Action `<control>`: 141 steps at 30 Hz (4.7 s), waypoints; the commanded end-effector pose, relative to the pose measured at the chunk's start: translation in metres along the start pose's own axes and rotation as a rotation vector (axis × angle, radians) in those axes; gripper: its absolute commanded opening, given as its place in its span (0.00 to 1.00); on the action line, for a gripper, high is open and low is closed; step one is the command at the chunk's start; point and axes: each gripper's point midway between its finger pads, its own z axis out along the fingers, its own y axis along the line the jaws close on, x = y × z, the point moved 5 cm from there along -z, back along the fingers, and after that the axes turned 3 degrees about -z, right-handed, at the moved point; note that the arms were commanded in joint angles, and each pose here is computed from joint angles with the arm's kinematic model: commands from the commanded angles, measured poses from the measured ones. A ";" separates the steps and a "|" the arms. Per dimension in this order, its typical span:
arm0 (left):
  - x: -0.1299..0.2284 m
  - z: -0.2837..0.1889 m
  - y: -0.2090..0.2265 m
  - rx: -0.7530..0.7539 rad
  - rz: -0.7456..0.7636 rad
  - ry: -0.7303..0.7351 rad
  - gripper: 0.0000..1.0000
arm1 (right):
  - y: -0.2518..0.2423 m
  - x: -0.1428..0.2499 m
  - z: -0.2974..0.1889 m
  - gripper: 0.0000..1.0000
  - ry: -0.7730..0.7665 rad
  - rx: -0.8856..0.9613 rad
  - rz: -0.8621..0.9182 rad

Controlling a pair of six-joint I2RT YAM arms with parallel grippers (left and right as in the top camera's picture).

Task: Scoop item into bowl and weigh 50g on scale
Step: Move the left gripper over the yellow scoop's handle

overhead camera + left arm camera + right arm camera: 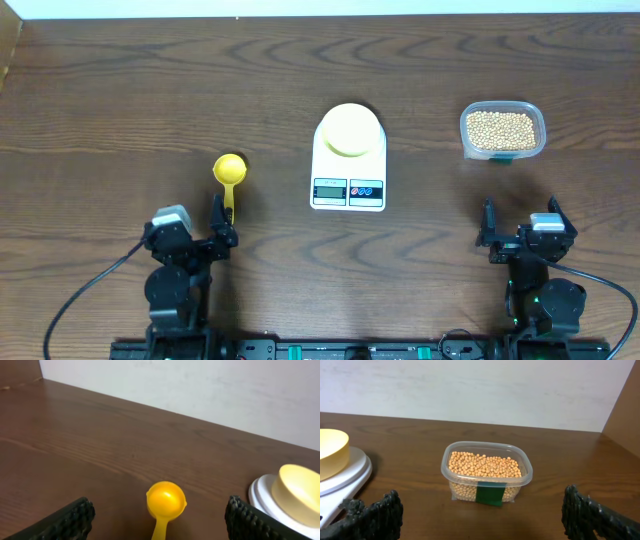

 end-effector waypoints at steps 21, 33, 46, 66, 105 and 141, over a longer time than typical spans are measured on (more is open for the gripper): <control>-0.072 0.028 -0.024 -0.071 0.023 0.313 0.86 | -0.001 0.000 0.000 0.99 -0.001 0.010 0.015; -0.095 0.037 -0.031 -0.109 0.030 0.447 0.86 | -0.001 0.000 0.000 0.99 -0.001 0.010 0.015; -0.090 0.054 -0.030 -0.165 0.040 0.644 0.86 | -0.001 0.000 0.000 0.99 -0.001 0.010 0.015; -0.090 0.074 -0.031 -0.203 0.070 0.815 0.86 | -0.001 0.000 0.000 0.99 -0.001 0.010 0.015; -0.071 0.093 -0.027 -0.234 0.077 0.945 0.86 | -0.001 0.000 0.000 0.99 -0.001 0.010 0.015; -0.061 0.101 -0.025 -0.246 0.081 0.978 0.86 | -0.001 0.000 0.000 0.99 -0.001 0.010 0.015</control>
